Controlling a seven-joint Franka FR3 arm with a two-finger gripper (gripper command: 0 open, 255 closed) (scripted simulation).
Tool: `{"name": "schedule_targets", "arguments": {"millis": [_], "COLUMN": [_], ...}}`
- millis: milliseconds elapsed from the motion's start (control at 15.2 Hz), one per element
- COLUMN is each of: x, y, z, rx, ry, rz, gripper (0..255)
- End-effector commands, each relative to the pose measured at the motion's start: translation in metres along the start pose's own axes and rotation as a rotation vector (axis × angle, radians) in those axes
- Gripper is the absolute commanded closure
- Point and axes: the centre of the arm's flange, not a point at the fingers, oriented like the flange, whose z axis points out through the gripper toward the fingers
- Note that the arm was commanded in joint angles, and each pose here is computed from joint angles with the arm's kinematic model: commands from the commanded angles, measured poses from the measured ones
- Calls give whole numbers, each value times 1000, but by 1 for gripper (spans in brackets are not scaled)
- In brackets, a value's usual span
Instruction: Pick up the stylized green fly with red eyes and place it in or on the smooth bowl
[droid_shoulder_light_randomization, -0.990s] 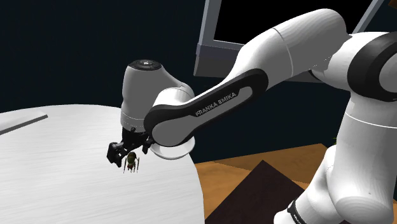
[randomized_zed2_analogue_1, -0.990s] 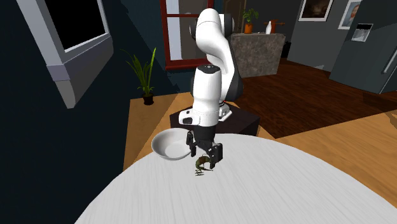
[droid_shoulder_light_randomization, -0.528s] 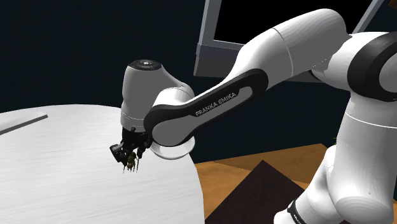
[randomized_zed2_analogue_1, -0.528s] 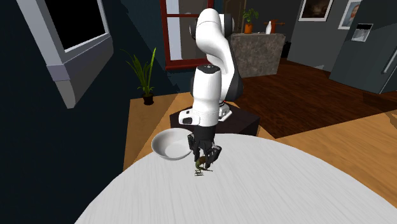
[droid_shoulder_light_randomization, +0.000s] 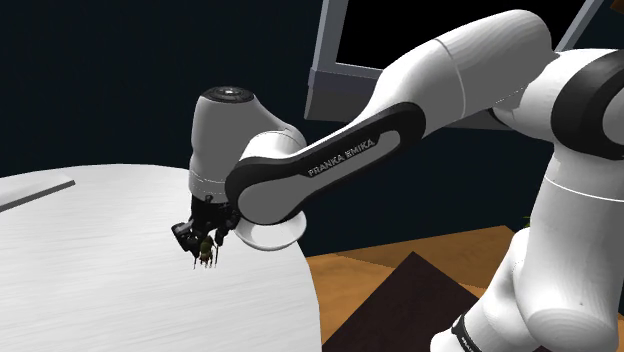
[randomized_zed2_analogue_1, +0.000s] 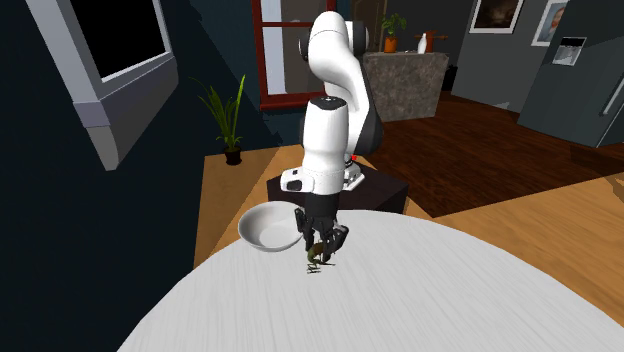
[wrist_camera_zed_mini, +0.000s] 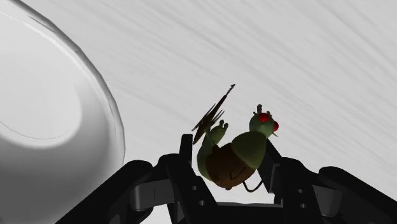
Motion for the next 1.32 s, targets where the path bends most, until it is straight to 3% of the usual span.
{"name": "schedule_targets", "arguments": {"millis": [0,1254], "x": [1,15], "y": [-1,-7], "z": [-11,-110], "rx": [0,0], "ry": [0,0], "rz": [0,0], "gripper": [255,255]}}
